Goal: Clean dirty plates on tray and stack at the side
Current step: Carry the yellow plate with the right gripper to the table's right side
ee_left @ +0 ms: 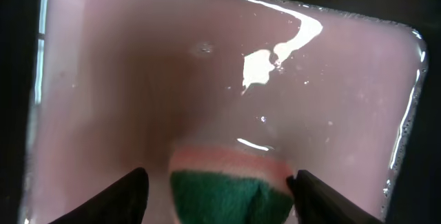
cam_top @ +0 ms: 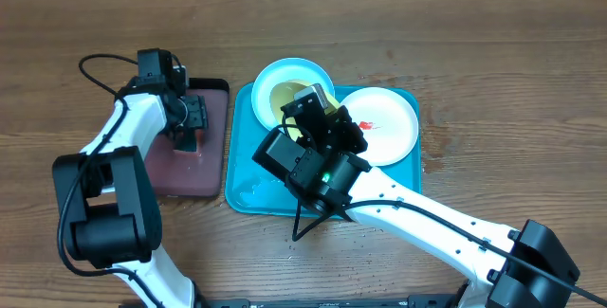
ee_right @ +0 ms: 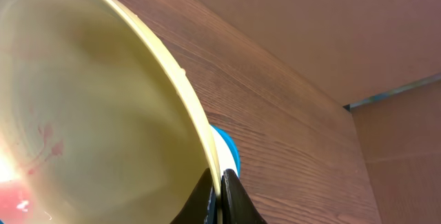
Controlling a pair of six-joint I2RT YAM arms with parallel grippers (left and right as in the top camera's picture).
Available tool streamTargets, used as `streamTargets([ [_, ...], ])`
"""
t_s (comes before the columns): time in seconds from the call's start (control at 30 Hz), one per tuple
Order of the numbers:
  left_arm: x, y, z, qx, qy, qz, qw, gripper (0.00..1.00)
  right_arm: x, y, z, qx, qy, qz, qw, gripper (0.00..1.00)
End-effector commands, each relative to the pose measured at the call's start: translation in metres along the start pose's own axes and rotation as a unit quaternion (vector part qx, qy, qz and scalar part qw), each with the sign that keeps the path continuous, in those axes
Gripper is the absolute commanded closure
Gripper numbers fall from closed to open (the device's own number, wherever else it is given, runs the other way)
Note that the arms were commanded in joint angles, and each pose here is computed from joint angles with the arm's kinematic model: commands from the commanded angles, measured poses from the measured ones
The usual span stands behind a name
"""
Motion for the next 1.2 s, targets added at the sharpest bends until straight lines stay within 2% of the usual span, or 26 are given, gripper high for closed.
streamTargets([
  [0.0, -0.005, 0.003, 0.009, 0.003, -0.013, 0.005, 1.000, 0.41, -0.014, 0.019, -0.011, -0.023, -0.005, 0.033, 0.999, 0.96],
  [0.13, -0.005, 0.001, 0.013, 0.007, -0.012, 0.005, 1.000, 0.84, -0.014, 0.019, -0.011, -0.023, -0.005, 0.033, 0.999, 0.96],
  [0.17, -0.004, 0.003, 0.011, 0.003, -0.012, 0.006, 1.000, 0.92, -0.014, 0.019, -0.011, -0.023, -0.005, 0.033, 0.999, 0.96],
  [0.2, -0.004, 0.006, 0.010, -0.002, -0.012, 0.007, 1.000, 0.96, -0.014, 0.019, -0.011, -0.024, -0.005, 0.034, 0.999, 0.96],
  [0.43, -0.002, 0.034, -0.012, -0.038, -0.008, 0.007, 0.999, 0.95, -0.014, 0.019, -0.011, -0.024, -0.005, 0.034, 0.999, 0.96],
  [0.47, -0.002, 0.036, -0.016, -0.037, -0.006, 0.007, 0.999, 0.83, -0.014, 0.019, -0.011, -0.024, -0.005, 0.034, 0.999, 0.97],
  [0.53, -0.002, 0.033, -0.020, -0.024, -0.007, 0.007, 1.000, 0.31, -0.014, 0.019, -0.011, -0.024, -0.005, 0.034, 0.999, 0.96],
  [0.57, -0.002, 0.030, -0.020, -0.017, -0.007, 0.007, 1.000, 0.22, -0.014, 0.019, -0.011, -0.024, -0.005, 0.034, 0.999, 0.96],
  [0.6, -0.002, 0.024, -0.020, -0.005, -0.008, 0.007, 1.000, 0.21, -0.014, 0.019, -0.011, -0.024, -0.005, 0.034, 0.999, 0.96],
  [0.8, -0.003, -0.006, -0.016, 0.052, -0.009, 0.007, 0.999, 0.21, -0.014, 0.019, -0.011, -0.024, -0.005, 0.034, 0.999, 0.96],
  [0.93, -0.004, -0.020, -0.007, 0.063, -0.009, 0.006, 0.998, 0.24, -0.014, 0.019, -0.011, -0.023, -0.005, 0.034, 0.999, 0.96],
  [1.03, -0.003, -0.026, -0.003, 0.069, -0.006, 0.007, 0.998, 0.41, -0.014, 0.019, -0.011, -0.023, -0.005, 0.034, 0.999, 0.96],
  [1.1, 0.000, -0.030, -0.003, 0.076, 0.003, 0.007, 0.997, 0.62, -0.014, 0.019, -0.011, -0.023, -0.005, 0.034, 0.999, 0.96],
  [1.17, 0.000, -0.030, -0.004, 0.077, 0.003, 0.007, 0.997, 0.74, -0.014, 0.019, -0.011, -0.024, -0.005, 0.034, 0.999, 0.96],
])
Point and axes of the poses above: each gripper's point midway between its finger pads, its own z axis out along the fingers, its own x axis along the line the jaws close on, y = z × x, the point moved 1 cm from there along -z, back along the fingers, and after that the axes turned 5 degrees about z, right-handed, at the moved point
